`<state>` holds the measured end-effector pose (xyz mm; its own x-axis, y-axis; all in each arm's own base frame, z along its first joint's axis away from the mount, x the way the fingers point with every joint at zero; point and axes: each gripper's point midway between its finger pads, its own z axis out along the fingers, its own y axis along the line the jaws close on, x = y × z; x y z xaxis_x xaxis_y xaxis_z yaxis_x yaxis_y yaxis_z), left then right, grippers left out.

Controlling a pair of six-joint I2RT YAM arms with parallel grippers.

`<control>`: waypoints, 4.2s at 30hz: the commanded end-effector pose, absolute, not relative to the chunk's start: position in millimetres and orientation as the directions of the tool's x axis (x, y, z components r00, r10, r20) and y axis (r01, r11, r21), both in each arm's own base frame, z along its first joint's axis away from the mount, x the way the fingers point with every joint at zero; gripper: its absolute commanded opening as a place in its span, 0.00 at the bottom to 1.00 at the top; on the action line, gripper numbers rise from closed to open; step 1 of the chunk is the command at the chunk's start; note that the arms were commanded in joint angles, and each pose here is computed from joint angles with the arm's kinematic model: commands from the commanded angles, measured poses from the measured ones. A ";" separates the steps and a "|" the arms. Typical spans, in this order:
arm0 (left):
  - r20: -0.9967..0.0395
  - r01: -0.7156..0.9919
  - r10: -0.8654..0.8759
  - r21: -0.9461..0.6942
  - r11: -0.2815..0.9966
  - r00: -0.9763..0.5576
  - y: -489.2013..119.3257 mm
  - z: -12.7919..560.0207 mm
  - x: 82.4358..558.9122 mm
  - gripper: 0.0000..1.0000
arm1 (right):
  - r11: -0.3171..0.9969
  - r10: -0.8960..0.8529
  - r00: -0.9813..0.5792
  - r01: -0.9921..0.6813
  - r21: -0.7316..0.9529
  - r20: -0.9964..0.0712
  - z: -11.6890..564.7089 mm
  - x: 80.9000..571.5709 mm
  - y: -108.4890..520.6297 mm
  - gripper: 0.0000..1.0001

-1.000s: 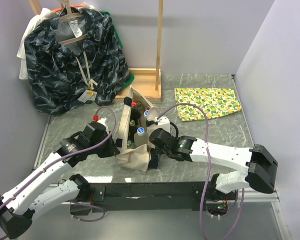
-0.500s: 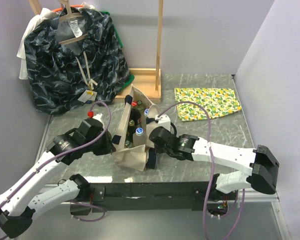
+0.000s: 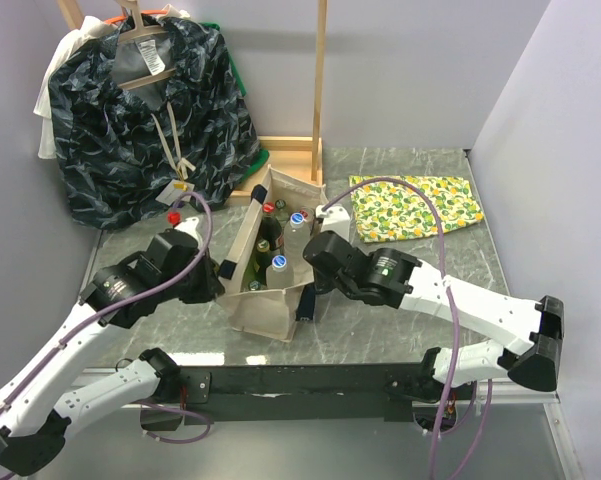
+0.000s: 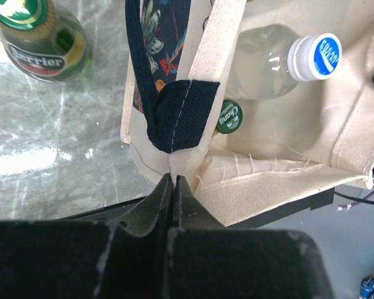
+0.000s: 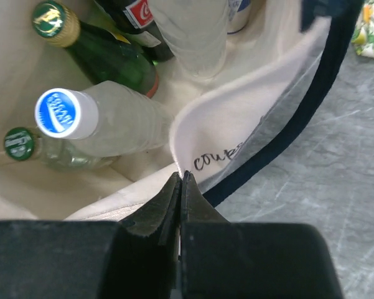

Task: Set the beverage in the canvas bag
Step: Adjust the canvas bag at the center of the board, then pick up the drink from the center of the board.

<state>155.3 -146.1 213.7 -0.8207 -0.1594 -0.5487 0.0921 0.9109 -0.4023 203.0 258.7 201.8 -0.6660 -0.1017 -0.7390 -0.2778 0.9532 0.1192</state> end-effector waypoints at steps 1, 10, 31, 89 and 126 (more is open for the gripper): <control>-0.624 0.078 -0.153 -0.326 0.942 -0.766 -125.2 231.8 164.4 0.06 | 0.961 -0.174 -0.640 -0.275 0.012 -0.749 228.1 201.3 226.8 0.00; -0.697 0.115 -0.196 -0.372 0.921 -0.689 -131.2 271.5 178.2 0.19 | 0.952 -0.163 -0.610 -0.304 0.039 -0.776 256.9 205.6 237.2 0.00; -0.721 -0.155 -0.228 -0.167 0.974 -0.654 -100.3 262.0 218.8 0.70 | 0.944 -0.174 -0.593 -0.328 0.038 -0.786 265.1 210.1 246.6 0.00; -0.591 -0.193 -0.240 -0.143 0.971 -0.770 -88.0 176.9 261.5 0.49 | 0.948 -0.171 -0.596 -0.315 0.033 -0.785 259.0 213.4 249.8 0.00; -0.736 -0.110 -0.221 -0.198 0.974 -0.640 -86.7 310.0 271.6 0.01 | 0.951 -0.161 -0.601 -0.306 0.039 -0.783 254.7 211.5 246.4 0.00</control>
<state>262.9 -89.0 256.9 -0.7440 -0.1997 -0.6377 -0.1345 0.9795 -0.1498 204.5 253.3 240.2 -0.6340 -0.2037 -0.7460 -0.3430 0.9387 0.0352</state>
